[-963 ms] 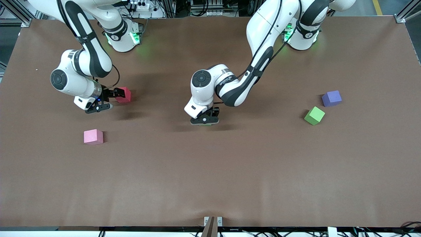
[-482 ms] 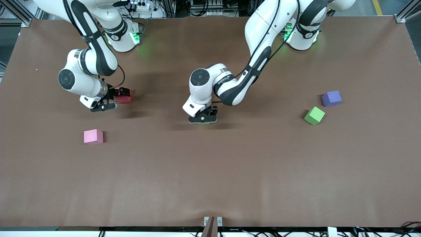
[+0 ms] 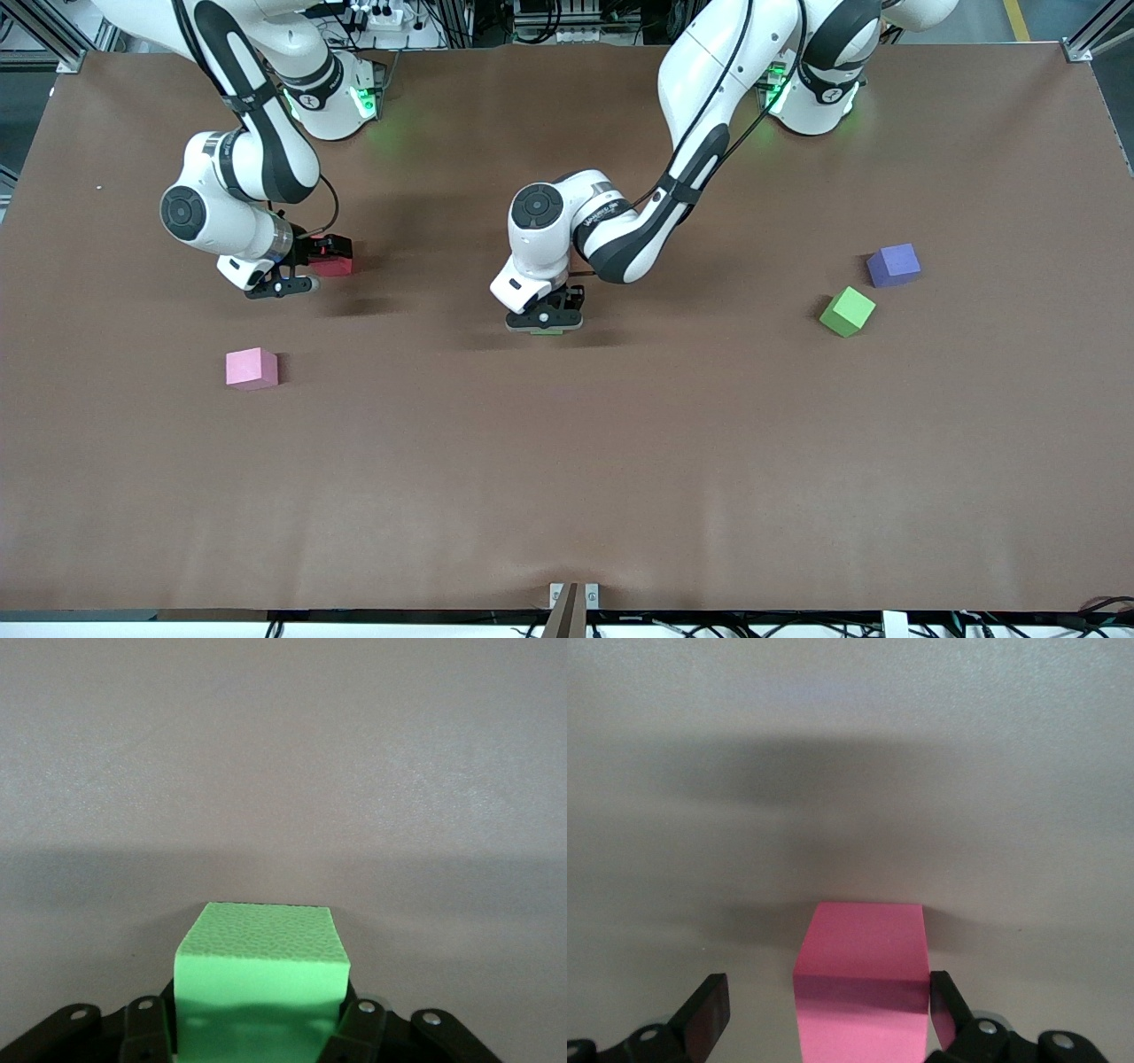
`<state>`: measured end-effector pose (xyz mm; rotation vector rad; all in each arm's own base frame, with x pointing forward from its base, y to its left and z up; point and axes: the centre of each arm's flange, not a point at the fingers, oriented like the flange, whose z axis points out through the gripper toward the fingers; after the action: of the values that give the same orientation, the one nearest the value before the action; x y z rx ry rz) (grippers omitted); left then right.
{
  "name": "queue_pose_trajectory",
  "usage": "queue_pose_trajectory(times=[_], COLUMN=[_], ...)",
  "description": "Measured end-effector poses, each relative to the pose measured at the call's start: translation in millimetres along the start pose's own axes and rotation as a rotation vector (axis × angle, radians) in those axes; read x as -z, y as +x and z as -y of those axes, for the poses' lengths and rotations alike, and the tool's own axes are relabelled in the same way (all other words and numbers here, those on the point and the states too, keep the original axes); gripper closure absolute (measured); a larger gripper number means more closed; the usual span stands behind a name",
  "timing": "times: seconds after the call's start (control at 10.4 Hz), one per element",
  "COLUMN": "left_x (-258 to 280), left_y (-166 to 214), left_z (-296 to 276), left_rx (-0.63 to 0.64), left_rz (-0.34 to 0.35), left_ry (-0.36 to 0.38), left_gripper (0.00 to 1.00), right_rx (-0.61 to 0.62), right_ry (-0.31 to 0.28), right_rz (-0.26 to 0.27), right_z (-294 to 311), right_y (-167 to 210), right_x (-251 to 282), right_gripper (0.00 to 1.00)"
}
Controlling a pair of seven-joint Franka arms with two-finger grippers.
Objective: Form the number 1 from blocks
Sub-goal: 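Lower the green cube onto the line while the right gripper grasps red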
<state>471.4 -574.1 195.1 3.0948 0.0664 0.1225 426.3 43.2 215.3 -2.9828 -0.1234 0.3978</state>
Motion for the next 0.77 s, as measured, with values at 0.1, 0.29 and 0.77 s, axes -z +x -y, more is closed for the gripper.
queue_pose_trajectory(times=[0.1, 0.29, 0.77], left_x=[-0.1, -6.8, 10.0], left_y=[-0.1, -4.8, 3.9], left_z=[0.0, -1.1, -3.9], left_rx=[0.000, -0.006, 0.003], left_rz=[0.000, 0.007, -0.014], left_ry=[0.000, 0.006, -0.008], left_gripper=[0.39, 0.16, 0.00], right_rx=[-0.005, -0.010, -0.025], right_ry=[-0.002, -0.002, -0.017], right_rz=[0.002, 0.006, 0.002], right_z=[2.6, 2.6, -4.8], right_y=[-0.3, -1.0, 0.4], right_x=[-0.9, -2.6, -13.4], right_gripper=[0.00, 0.00, 0.03])
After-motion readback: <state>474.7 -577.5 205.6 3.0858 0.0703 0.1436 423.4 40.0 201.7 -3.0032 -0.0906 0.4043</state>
